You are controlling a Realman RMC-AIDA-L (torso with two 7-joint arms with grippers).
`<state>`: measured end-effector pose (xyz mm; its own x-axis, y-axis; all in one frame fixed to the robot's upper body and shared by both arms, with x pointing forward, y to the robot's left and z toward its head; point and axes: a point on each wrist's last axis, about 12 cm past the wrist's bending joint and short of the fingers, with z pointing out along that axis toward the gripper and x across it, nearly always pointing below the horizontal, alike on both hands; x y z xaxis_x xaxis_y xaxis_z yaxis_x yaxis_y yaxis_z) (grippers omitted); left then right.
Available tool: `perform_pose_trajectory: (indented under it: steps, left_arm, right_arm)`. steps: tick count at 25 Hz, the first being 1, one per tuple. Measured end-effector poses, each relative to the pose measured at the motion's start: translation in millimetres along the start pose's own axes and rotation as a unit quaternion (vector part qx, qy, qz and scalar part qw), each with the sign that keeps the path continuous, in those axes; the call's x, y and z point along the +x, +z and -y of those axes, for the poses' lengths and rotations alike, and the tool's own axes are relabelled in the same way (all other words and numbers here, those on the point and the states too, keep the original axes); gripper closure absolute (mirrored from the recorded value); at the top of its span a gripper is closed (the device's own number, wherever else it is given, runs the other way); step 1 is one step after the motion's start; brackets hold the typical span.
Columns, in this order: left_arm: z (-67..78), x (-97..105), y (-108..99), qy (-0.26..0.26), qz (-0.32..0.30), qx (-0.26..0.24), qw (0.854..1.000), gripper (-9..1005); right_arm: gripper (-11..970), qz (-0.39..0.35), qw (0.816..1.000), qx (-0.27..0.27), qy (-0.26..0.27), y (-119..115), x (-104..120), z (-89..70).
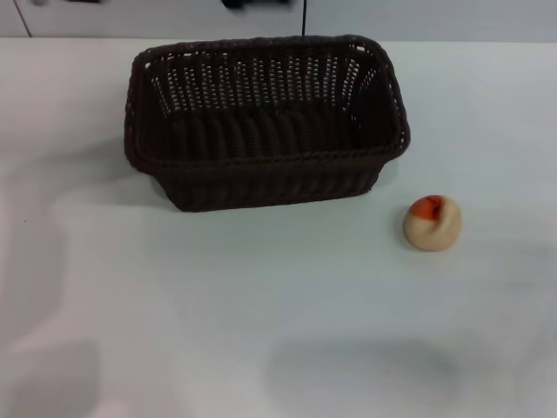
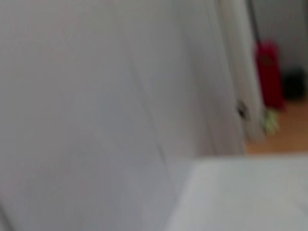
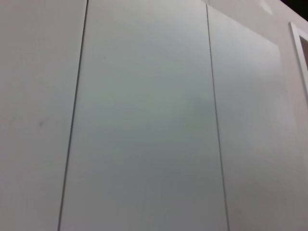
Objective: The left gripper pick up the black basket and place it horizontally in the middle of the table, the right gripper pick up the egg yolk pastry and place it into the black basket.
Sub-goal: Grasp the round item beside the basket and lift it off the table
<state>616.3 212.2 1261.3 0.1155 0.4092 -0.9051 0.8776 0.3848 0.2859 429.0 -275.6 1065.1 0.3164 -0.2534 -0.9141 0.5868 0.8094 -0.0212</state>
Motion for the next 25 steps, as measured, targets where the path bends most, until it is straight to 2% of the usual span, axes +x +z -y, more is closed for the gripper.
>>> perform_pose_trajectory:
  steps: [2,3,5,7,8,9,11,12,13,14,17,18,22,25]
  left_arm:
    - [-4.1,10,-22,-0.037,0.046,-0.038,0.998,423]
    - [-6.1,22,-48,-0.076,0.104,-0.082,0.988,423]
    - [-6.3,26,-55,-0.085,0.120,-0.095,0.985,423]
    - [-7.0,38,-79,-0.113,0.160,-0.139,0.971,423]
    - [-10.4,51,-99,-0.137,0.181,-0.185,0.956,423]
    - [-12.1,60,-105,-0.149,0.184,-0.205,0.950,423]
    - [-13.8,68,-108,-0.159,0.184,-0.220,0.945,423]
    - [-15.5,80,-113,-0.175,0.183,-0.240,0.937,423]
    - [-16.1,102,-120,-0.203,0.187,-0.272,0.922,423]
    - [-16.1,102,-120,-0.203,0.187,-0.272,0.922,423]
    - [-13.0,127,-131,-0.239,0.206,-0.309,0.897,423]
    - [-9.1,139,-142,-0.255,0.215,-0.329,0.884,423]
    - [-4.3,146,-152,-0.261,0.214,-0.337,0.879,423]
    - [-1.3,147,-156,-0.259,0.212,-0.334,0.881,423]
  right_arm:
    - [441,-0.003,1.000,-0.005,0.004,-1,0,-1.5]
    - [441,-0.006,1.000,-0.012,0.009,-4,-1,-4.0]
    - [441,-0.008,1.000,-0.017,0.012,-6,-1,-5.5]
    - [441,-0.017,0.999,-0.040,0.026,-14,-3,-12.4]
    - [441,-0.029,0.997,-0.064,0.042,-22,-6,-19.9]
    - [441,-0.029,0.997,-0.064,0.042,-22,-6,-19.9]
    - [441,-0.043,0.993,-0.097,0.060,-32,-9,-29.0]
    - [441,-0.047,0.991,-0.110,0.066,-36,-10,-32.6]
    - [441,-0.059,0.986,-0.136,0.082,-45,-13,-39.6]
    - [441,-0.066,0.983,-0.147,0.090,-49,-14,-42.3]
    - [442,-0.081,0.977,-0.166,0.106,-56,-15,-46.1]
    - [442,-0.092,0.972,-0.181,0.119,-62,-14,-47.2]
    - [442,-0.112,0.964,-0.200,0.132,-69,-12,-49.6]
    - [442,-0.132,0.958,-0.218,0.135,-73,-9,-52.3]
